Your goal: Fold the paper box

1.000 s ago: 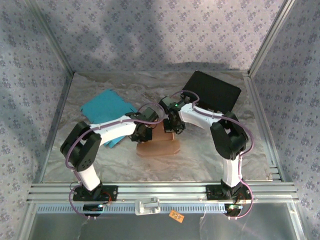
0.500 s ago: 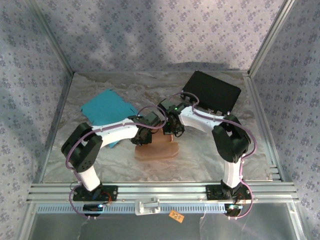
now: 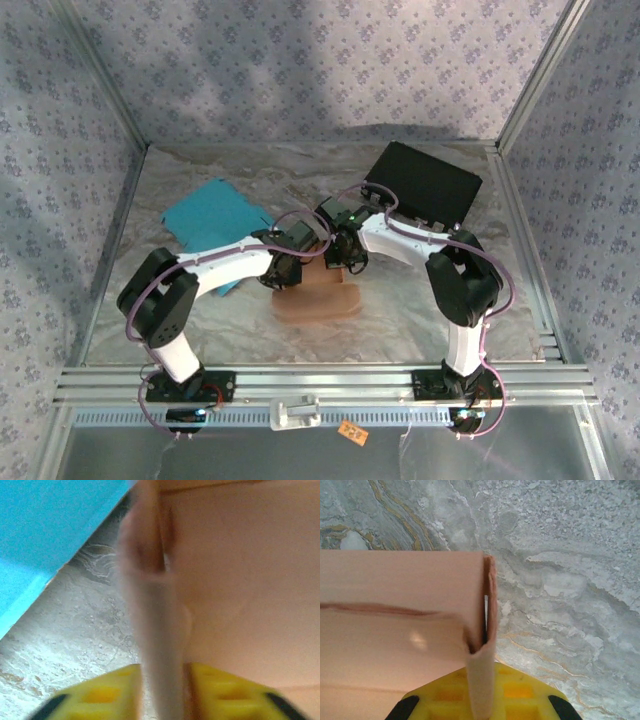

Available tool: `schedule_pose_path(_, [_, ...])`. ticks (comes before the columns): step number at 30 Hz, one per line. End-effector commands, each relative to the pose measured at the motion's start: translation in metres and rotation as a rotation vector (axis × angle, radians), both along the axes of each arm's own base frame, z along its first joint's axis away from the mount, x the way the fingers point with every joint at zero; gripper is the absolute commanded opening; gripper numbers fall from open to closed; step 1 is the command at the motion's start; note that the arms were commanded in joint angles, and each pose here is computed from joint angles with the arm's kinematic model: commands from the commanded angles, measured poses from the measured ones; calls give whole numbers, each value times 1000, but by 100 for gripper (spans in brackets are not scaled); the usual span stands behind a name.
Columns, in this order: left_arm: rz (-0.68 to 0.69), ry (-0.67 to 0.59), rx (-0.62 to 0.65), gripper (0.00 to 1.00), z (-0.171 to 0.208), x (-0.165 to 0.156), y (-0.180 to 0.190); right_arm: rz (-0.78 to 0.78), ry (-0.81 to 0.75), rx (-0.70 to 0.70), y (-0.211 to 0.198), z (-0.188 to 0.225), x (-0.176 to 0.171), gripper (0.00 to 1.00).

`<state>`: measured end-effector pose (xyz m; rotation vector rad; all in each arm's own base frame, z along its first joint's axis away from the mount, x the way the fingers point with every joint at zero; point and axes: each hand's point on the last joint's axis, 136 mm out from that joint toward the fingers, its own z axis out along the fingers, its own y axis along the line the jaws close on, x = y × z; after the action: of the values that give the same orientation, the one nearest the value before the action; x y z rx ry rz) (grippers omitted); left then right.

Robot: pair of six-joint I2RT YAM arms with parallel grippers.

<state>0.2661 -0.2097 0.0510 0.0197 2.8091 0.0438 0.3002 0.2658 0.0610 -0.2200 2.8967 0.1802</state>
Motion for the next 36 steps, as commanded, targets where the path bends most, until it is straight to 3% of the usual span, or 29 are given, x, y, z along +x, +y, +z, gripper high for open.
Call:
schedule_pose_path(1, [-4, -30, -42, 41, 24, 5, 6, 8, -6, -22, -5, 8, -7, 0])
schedule_pose_path(5, [-23, -31, -145, 41, 36, 20, -6, 8, -3, -20, -4, 8, -7, 0])
schedule_pose_path(16, [-32, 20, -154, 35, 19, 43, -13, 10, -7, -16, -2, 11, -6, 0])
schedule_pose_path(28, [-45, 14, -56, 1, 11, 44, -3, 11, -15, -18, -1, 16, -2, 0])
schedule_pose_path(36, [-37, 4, 144, 0, 11, 38, 14, 3, -16, -11, 2, 17, -2, 0])
